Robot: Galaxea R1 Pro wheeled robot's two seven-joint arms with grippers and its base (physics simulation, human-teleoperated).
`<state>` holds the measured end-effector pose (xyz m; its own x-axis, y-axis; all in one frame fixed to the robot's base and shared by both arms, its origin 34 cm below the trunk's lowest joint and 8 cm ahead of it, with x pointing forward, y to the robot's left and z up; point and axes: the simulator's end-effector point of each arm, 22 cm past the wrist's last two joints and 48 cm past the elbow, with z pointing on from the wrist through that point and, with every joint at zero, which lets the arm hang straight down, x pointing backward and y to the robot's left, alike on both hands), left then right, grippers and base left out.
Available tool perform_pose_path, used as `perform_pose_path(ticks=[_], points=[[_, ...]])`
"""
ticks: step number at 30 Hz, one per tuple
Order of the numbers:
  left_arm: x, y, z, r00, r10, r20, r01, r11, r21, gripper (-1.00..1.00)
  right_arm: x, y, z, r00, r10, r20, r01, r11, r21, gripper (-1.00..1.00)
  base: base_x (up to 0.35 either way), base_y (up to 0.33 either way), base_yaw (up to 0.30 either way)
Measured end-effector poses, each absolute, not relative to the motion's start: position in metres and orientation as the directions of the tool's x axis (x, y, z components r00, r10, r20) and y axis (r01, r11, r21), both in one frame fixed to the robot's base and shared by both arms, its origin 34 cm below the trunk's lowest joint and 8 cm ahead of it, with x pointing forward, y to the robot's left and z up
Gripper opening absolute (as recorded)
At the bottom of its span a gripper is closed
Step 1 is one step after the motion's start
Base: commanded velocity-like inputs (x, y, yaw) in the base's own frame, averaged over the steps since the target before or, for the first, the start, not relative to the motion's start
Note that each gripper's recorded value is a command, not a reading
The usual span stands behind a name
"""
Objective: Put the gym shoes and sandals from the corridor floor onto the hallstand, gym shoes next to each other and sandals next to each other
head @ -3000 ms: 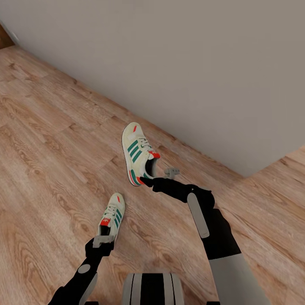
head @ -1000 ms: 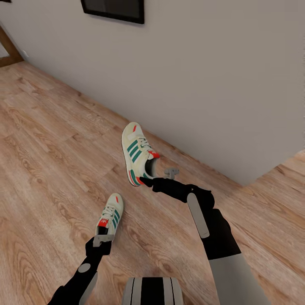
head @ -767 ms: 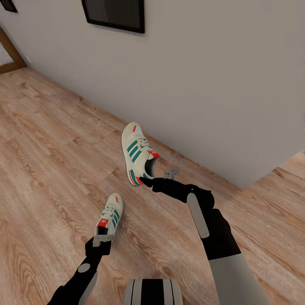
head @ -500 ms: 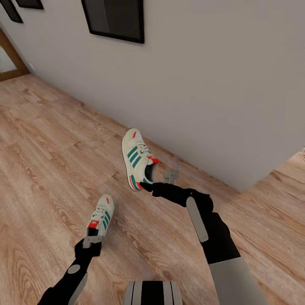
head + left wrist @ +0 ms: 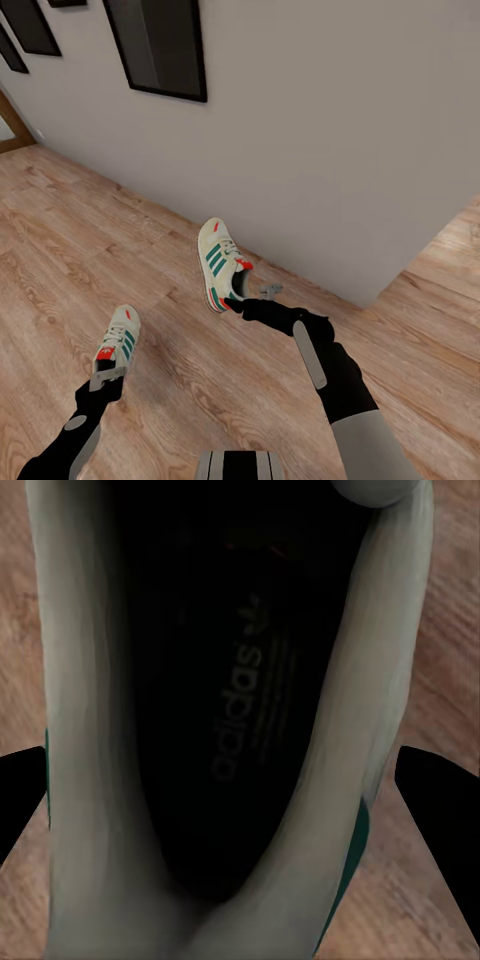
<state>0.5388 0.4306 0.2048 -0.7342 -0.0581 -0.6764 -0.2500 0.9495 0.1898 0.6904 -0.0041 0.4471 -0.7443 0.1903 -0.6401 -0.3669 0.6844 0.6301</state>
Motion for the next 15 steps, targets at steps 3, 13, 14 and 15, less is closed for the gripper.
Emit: perform_pose_path(ticks=[3, 13, 14, 15], points=[[0.543, 0.453, 0.219, -0.715, -0.069, -0.695, -0.284, 0.938, 0.199, -1.0, 0.695, -0.011, 0.449, -0.716, 0.18, -0.675, -0.382, 0.707, 0.594, -1.0, 0.0, 0.0, -0.156], [0.557, 0.466, 0.25, -0.666, -0.074, -0.742, -0.315, 0.93, 0.19, -1.0, 0.692, -0.028, 0.412, -0.651, 0.072, -0.756, -0.419, 0.796, 0.436, -1.0, 0.0, 0.0, -0.156], [0.558, 0.464, 0.252, -0.663, -0.076, -0.745, -0.316, 0.93, 0.186, -1.0, 0.691, -0.03, 0.405, -0.64, 0.06, -0.766, -0.423, 0.804, 0.417, -1.0, 0.0, 0.0, -0.156], [0.559, 0.463, 0.253, -0.659, -0.077, -0.748, -0.316, 0.931, 0.183, -1.0, 0.691, -0.032, 0.403, -0.632, 0.056, -0.773, -0.426, 0.808, 0.407, -1.0, 0.0, 0.0, -0.156]])
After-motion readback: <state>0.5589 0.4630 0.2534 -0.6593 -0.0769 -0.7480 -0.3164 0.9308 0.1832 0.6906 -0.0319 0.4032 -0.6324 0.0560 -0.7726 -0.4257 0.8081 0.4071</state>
